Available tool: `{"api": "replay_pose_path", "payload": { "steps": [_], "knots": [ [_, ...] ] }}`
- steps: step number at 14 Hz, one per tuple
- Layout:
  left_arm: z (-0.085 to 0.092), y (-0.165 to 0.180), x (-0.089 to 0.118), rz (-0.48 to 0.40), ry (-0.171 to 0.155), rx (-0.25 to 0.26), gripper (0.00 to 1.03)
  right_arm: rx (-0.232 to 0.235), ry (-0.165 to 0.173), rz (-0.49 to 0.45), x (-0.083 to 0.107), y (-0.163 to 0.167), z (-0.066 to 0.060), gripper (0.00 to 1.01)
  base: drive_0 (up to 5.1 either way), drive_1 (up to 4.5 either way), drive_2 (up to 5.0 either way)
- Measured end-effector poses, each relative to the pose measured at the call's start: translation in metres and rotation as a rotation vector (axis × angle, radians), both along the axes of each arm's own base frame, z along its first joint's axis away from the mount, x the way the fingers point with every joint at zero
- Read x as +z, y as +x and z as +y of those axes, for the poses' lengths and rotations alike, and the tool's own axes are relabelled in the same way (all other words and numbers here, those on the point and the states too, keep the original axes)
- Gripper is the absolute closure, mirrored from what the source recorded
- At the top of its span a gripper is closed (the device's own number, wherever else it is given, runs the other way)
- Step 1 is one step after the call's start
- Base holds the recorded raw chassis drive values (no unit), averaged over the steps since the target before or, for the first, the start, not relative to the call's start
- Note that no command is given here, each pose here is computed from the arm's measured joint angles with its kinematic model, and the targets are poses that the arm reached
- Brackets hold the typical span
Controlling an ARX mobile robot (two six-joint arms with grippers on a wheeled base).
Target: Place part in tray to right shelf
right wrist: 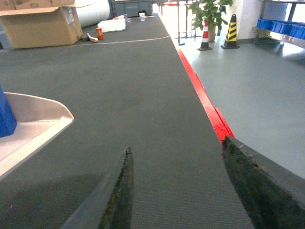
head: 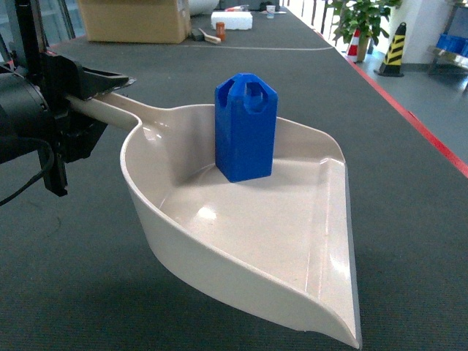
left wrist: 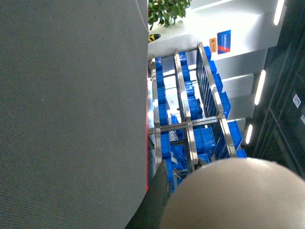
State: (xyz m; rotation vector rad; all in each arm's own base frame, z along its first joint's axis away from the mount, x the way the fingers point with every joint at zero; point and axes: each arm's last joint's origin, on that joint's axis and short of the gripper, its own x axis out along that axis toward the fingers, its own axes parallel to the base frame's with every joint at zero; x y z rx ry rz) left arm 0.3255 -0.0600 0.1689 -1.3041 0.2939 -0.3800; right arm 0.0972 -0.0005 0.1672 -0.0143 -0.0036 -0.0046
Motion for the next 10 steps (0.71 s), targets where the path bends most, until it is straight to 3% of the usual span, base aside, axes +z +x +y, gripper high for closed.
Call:
{"api": "replay_pose_path", "payload": {
  "steps": [1, 3, 4, 10],
  "knots": [
    [0.0019, 0.0004, -0.0001, 0.001, 0.0, 0.01, 0.91, 0.0, 0.0, -0.002, 0.0001, 0.0, 0.0, 0.34, 0.0, 0.0, 0.0],
    [0.0011, 0.0002, 0.0, 0.0, 0.0, 0.008, 0.91, 0.0, 0.0, -0.001, 0.0001, 0.0, 0.0, 0.09, 4.9, -2.56, -2.6],
    [0.0, 0.0, -0.0001, 0.001, 0.0, 0.001, 0.91, 0.0, 0.001, -0.001, 0.0001, 0.0, 0.0, 0.01, 4.9, -2.6, -2.6],
    [0.0, 0.0001, -0.0003, 0.001, 0.0, 0.002, 0.91, 0.0, 0.0, 0.0, 0.0, 0.0, 0.0, 0.03, 4.9, -2.51, -2.5]
  ]
}}
